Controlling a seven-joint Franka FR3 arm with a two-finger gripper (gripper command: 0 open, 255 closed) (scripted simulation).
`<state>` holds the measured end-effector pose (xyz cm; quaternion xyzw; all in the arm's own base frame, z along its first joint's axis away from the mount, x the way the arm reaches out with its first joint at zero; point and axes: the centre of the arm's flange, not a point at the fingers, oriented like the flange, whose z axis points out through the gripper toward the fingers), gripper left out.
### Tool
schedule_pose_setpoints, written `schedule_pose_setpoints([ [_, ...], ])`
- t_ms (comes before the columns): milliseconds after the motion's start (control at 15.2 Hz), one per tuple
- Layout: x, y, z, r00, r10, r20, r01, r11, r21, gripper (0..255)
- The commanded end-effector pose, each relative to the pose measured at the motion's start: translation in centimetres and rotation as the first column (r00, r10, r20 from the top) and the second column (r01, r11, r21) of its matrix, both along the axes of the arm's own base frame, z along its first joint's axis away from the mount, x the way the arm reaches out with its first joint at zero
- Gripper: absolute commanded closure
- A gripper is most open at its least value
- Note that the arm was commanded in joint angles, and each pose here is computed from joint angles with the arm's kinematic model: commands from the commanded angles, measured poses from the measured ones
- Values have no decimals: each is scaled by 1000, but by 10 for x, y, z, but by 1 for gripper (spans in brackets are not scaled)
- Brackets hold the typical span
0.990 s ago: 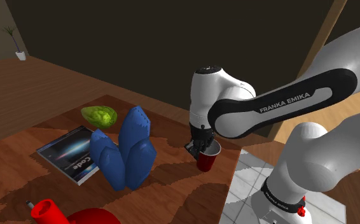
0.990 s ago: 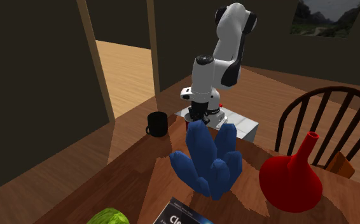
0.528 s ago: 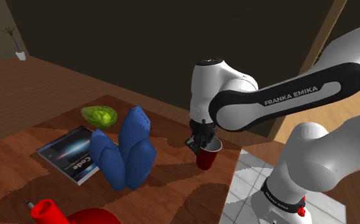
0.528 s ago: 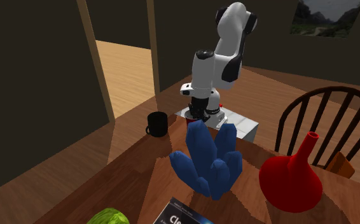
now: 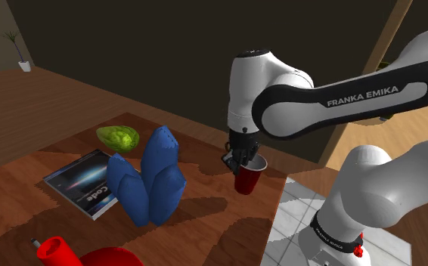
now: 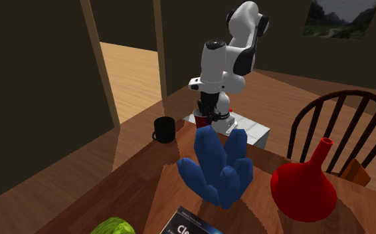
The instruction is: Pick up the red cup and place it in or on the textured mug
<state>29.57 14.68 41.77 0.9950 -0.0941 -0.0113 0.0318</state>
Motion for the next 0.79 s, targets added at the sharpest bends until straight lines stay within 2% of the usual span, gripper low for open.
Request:
schedule_pose_setpoints([
  [0, 0, -1, 11, 1000, 0, 0, 0, 1000, 0, 255],
  [726, 0, -1, 70, 1000, 0, 0, 0, 1000, 0, 255],
])
